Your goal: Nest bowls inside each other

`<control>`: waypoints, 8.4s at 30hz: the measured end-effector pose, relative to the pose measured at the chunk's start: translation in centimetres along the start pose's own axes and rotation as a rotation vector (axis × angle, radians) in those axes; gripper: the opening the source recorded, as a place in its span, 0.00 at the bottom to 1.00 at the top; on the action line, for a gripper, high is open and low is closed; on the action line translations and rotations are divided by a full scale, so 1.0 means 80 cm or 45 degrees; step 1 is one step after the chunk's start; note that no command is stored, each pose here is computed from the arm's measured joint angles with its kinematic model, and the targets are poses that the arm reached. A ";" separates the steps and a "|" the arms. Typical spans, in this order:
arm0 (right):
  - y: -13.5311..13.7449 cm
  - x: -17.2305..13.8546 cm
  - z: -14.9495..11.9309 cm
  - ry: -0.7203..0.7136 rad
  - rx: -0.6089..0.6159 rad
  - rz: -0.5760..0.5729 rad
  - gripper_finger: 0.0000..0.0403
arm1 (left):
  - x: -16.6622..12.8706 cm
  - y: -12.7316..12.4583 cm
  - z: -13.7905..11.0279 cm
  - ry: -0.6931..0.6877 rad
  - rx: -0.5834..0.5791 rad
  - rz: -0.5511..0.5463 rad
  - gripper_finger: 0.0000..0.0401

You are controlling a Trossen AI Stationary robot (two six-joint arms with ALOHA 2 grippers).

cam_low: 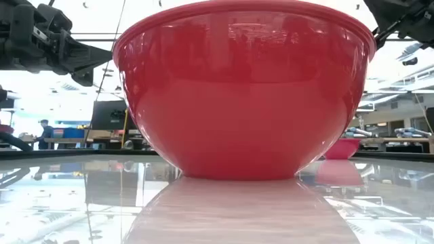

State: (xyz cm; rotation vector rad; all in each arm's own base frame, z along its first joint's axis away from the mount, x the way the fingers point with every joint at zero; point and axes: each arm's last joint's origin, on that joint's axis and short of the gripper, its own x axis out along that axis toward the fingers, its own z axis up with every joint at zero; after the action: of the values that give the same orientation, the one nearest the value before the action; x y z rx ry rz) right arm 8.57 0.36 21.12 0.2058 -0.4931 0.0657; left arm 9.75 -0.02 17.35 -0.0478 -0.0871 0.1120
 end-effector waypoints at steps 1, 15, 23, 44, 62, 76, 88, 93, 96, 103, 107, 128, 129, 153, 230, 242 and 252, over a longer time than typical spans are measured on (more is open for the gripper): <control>0.000 0.000 0.000 0.000 0.000 0.000 0.05 | 0.000 0.000 0.000 0.000 0.000 0.000 0.03; 0.000 0.000 0.000 0.001 0.000 0.000 0.05 | 0.000 0.000 0.000 0.000 0.000 0.000 0.03; 0.000 0.000 0.000 0.001 0.000 0.000 0.05 | 0.000 0.000 0.000 0.000 0.000 0.000 0.03; 0.000 0.000 0.000 0.000 0.000 0.000 0.05 | 0.000 0.000 0.000 0.000 0.000 0.000 0.03; 0.000 0.000 0.000 0.000 0.000 0.000 0.05 | -0.001 0.001 0.012 -0.121 0.272 0.054 0.03; -0.008 -0.001 0.009 -0.096 -0.328 -0.290 0.05 | -0.001 0.001 0.013 -0.139 0.095 0.046 0.03; -0.009 -0.010 0.044 -0.524 -0.054 -0.497 0.05 | -0.006 0.006 0.038 -0.373 0.247 0.255 0.03; -0.013 -0.002 0.038 -0.297 -0.248 -0.632 0.05 | -0.007 0.008 0.039 -0.365 0.326 0.337 0.03; -0.021 0.005 0.020 -0.129 -0.231 -0.738 0.05 | -0.007 0.012 0.039 -0.361 0.312 0.380 0.03; -0.042 0.025 -0.020 0.205 -0.149 -0.811 0.10 | 0.003 0.028 0.032 -0.263 0.297 0.570 0.12; -0.056 0.050 -0.028 0.338 -0.126 -0.905 0.20 | 0.012 0.039 0.027 -0.209 0.277 0.663 0.20; -0.267 0.235 -0.033 1.297 0.338 -1.464 0.49 | 0.092 0.060 0.040 0.273 -0.053 0.762 0.37; -0.274 0.239 -0.038 1.313 0.355 -1.457 0.49 | 0.093 0.060 0.040 0.291 -0.050 0.764 0.37; -0.312 0.243 -0.080 1.536 0.292 -1.372 0.06 | 0.092 0.061 0.029 0.436 0.011 0.770 0.37; 0.056 0.284 -0.100 1.599 0.256 -0.687 0.23 | 0.108 0.052 0.071 0.340 0.098 0.190 0.37; 0.045 0.287 -0.199 1.711 0.181 -0.692 0.23 | 0.115 0.012 0.083 0.229 0.263 -0.242 0.37; 0.067 0.286 -0.071 1.476 0.184 -0.622 0.23 | 0.115 0.007 0.082 0.239 0.244 -0.235 0.37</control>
State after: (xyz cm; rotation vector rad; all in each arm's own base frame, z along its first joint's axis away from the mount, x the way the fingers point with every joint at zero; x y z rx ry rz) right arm 30.72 7.10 28.09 0.3819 0.7240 -0.2520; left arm 18.24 1.88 24.62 0.1410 0.1066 -0.0695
